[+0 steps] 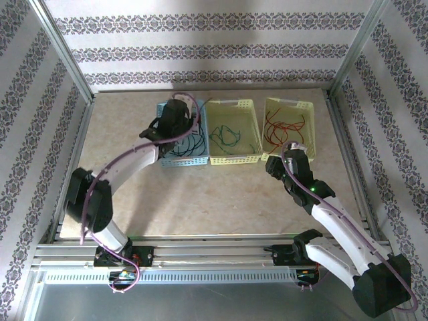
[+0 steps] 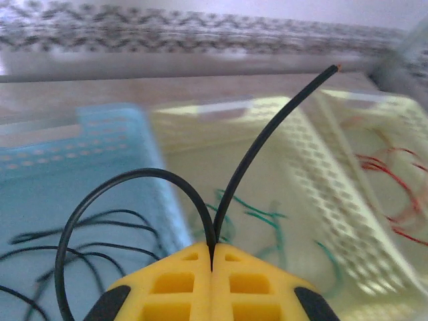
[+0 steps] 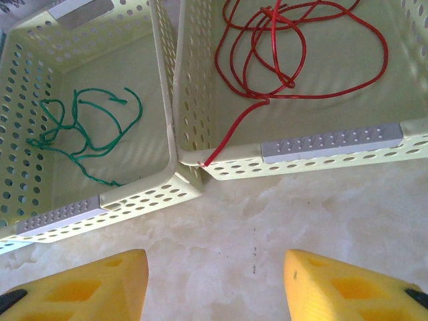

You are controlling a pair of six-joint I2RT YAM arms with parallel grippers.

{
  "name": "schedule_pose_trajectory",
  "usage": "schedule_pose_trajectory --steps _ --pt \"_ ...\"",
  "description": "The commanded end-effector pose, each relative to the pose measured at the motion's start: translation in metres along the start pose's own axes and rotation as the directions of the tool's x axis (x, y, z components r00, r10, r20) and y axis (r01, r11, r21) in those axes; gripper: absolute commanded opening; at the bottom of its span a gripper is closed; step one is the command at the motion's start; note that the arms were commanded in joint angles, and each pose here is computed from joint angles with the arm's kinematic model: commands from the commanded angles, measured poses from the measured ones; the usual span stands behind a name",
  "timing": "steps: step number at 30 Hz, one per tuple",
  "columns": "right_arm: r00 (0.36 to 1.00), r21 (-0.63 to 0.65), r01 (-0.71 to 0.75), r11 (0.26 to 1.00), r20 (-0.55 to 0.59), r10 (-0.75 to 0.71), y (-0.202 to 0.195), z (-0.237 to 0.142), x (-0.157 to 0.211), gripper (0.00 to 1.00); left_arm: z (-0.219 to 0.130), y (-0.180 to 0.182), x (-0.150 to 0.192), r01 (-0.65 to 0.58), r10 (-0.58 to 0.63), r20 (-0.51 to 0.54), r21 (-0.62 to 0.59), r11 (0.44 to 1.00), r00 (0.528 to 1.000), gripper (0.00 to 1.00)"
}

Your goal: Untangle the cables

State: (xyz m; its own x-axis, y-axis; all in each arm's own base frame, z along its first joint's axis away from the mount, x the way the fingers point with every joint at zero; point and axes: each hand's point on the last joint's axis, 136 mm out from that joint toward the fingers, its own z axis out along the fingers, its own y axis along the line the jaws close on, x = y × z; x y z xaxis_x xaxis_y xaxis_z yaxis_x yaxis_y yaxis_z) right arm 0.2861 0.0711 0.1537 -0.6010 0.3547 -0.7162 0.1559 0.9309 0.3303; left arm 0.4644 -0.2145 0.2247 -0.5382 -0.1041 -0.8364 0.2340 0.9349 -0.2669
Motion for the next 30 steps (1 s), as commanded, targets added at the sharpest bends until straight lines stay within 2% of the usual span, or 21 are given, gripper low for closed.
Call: schedule_pose_trajectory --steps 1,4,11,20,24,28,30 --pt "1.0 -0.016 0.01 1.0 0.025 -0.01 0.005 -0.007 -0.012 0.56 0.013 0.014 0.004 0.007 -0.01 -0.046 -0.057 0.998 0.999 0.0" --pt "0.999 -0.013 0.014 1.0 0.032 -0.014 0.004 -0.009 -0.014 0.56 0.021 0.021 0.001 -0.022 0.016 -0.064 -0.105 0.994 0.998 0.0" --pt "1.0 -0.012 0.007 1.0 0.029 -0.007 0.0 -0.011 -0.01 0.56 0.033 0.042 0.013 0.012 -0.027 -0.072 -0.203 0.979 0.997 0.0" --pt "0.999 -0.007 0.002 1.0 0.04 -0.002 -0.008 -0.019 -0.005 0.56 0.064 0.059 0.043 0.049 -0.084 -0.132 -0.245 0.968 0.988 0.0" --pt "0.999 0.002 -0.001 1.0 0.045 0.001 -0.013 -0.024 -0.002 0.56 0.072 0.064 0.042 0.046 -0.085 -0.138 -0.264 0.963 0.987 0.02" --pt "0.999 0.024 -0.004 1.0 0.05 0.002 -0.02 -0.027 -0.001 0.56 0.062 0.057 0.024 0.04 -0.067 -0.102 -0.247 0.968 0.992 0.51" --pt "0.999 0.04 -0.005 0.999 0.054 0.002 -0.024 -0.027 -0.002 0.57 0.049 0.053 0.014 0.038 -0.056 -0.07 -0.232 0.972 0.996 0.65"
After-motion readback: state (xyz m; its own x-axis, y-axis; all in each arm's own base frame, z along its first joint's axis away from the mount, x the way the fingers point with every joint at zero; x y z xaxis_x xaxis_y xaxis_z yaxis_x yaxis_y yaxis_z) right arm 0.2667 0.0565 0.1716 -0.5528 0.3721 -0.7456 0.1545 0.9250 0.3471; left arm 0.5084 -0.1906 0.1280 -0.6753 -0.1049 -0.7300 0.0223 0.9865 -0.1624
